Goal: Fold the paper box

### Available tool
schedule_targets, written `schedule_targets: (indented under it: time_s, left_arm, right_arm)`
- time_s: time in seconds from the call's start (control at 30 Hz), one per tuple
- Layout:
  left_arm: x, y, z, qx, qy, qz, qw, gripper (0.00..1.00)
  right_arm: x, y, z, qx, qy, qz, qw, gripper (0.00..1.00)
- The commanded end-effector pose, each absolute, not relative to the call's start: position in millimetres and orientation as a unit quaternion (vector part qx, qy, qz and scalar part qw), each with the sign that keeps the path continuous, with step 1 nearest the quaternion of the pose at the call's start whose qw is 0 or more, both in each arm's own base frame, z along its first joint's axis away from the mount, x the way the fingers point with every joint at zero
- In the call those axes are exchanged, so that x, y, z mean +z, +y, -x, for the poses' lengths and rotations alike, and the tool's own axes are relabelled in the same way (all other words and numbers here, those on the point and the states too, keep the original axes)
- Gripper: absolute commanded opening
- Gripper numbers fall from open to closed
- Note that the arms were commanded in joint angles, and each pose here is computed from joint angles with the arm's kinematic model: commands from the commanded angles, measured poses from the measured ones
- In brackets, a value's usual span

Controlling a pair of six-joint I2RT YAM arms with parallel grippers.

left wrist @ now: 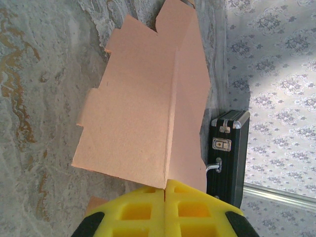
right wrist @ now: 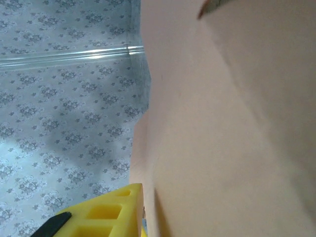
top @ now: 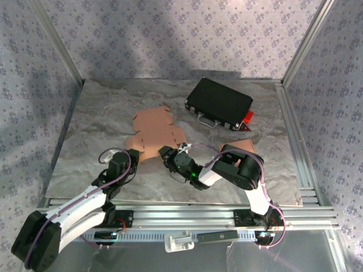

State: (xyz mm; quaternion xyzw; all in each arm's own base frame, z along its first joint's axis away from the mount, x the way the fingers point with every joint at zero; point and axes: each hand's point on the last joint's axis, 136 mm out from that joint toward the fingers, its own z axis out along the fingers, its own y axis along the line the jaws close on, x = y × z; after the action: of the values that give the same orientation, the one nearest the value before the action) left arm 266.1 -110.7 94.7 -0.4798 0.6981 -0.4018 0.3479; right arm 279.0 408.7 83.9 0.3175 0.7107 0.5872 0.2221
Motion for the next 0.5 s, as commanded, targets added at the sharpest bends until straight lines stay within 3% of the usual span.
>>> schedule_targets:
  time_s: [0.0, 0.13, 0.27, 0.3, 0.37, 0.47]
  left_arm:
    - [85.1, -106.2, -261.1, -0.389, 0.701, 0.487, 0.347, 0.00]
    - [85.4, -106.2, -260.1, -0.390, 0.702, 0.486, 0.346, 0.00]
    - [92.1, -110.0, -260.8, -0.390, 0.711, 0.472, 0.346, 0.03]
    - [96.4, -112.6, -261.3, -0.388, 0.720, 0.462, 0.344, 0.14]
    - [111.6, -123.0, -262.3, -0.384, 0.746, 0.426, 0.337, 0.45]
    - [133.1, -137.7, -261.1, -0.382, 0.780, 0.371, 0.329, 0.57]
  right_arm:
    - [95.3, 406.2, -279.5, 0.590, 0.703, -0.324, 0.228, 0.22]
    - [91.8, 402.7, -279.1, 0.585, 0.704, -0.331, 0.228, 0.16]
    - [99.0, 396.6, -280.9, 0.584, 0.704, -0.324, 0.241, 0.00]
    - [102.1, 392.9, -282.2, 0.581, 0.705, -0.324, 0.246, 0.00]
    - [110.5, 383.1, -283.4, 0.568, 0.715, -0.317, 0.257, 0.00]
    - [125.7, 363.7, -286.1, 0.545, 0.730, -0.303, 0.281, 0.00]
